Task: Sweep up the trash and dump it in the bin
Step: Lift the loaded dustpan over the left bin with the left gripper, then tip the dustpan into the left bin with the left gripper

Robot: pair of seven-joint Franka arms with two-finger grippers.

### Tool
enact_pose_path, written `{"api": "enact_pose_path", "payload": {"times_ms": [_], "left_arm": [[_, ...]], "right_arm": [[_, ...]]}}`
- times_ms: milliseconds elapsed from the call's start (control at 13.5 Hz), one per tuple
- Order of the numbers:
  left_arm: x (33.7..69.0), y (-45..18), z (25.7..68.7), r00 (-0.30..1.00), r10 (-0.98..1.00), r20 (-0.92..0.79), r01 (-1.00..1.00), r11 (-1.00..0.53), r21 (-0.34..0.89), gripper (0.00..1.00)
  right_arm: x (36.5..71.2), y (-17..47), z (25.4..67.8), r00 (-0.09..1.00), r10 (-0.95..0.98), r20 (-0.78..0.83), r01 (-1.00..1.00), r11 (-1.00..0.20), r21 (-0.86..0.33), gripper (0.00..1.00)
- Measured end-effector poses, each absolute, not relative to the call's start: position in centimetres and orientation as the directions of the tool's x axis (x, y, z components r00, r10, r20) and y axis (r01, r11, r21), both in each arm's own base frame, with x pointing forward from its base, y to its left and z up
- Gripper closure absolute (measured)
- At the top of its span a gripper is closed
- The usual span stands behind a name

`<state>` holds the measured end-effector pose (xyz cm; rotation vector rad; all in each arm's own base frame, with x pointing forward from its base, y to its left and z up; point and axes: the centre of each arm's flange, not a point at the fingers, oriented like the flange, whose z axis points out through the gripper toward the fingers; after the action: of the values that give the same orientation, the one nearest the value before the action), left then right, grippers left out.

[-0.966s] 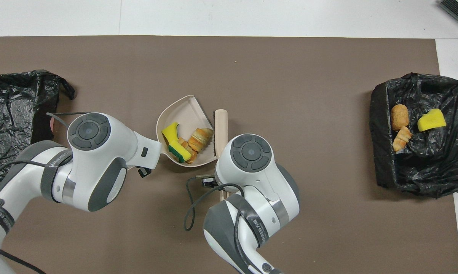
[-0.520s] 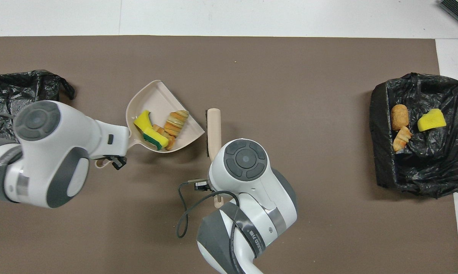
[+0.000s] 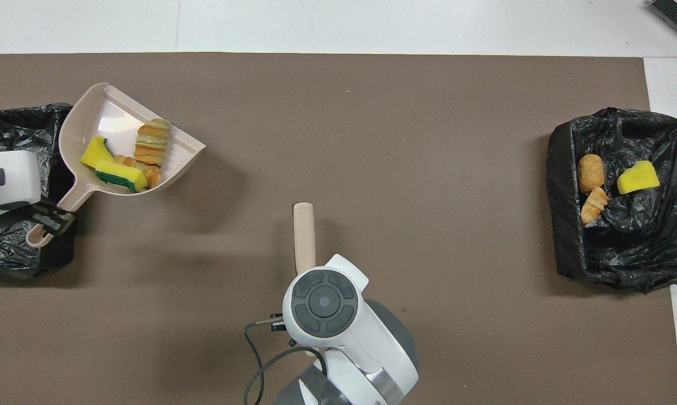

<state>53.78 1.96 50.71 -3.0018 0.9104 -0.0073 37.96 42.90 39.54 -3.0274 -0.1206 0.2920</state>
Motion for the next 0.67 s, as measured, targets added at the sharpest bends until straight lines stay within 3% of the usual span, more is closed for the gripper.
{"api": "enact_pose_path", "payload": {"times_ms": [371, 669], "left_arm": [[52.2, 15.8, 53.5, 0.945, -0.319, 0.065, -0.322, -0.946, 0.028, 0.69], [51.3, 22.3, 54.4, 0.909, -0.416, -0.036, -0.417, -0.902, -0.115, 0.69]], "right_arm": [[31.5, 45.2, 36.6, 0.97, 0.083, -0.228, 0.089, -0.996, 0.02, 0.73], [29.5, 45.0, 34.7, 0.972, 0.055, -0.228, 0.078, -0.993, 0.091, 0.73]]}}
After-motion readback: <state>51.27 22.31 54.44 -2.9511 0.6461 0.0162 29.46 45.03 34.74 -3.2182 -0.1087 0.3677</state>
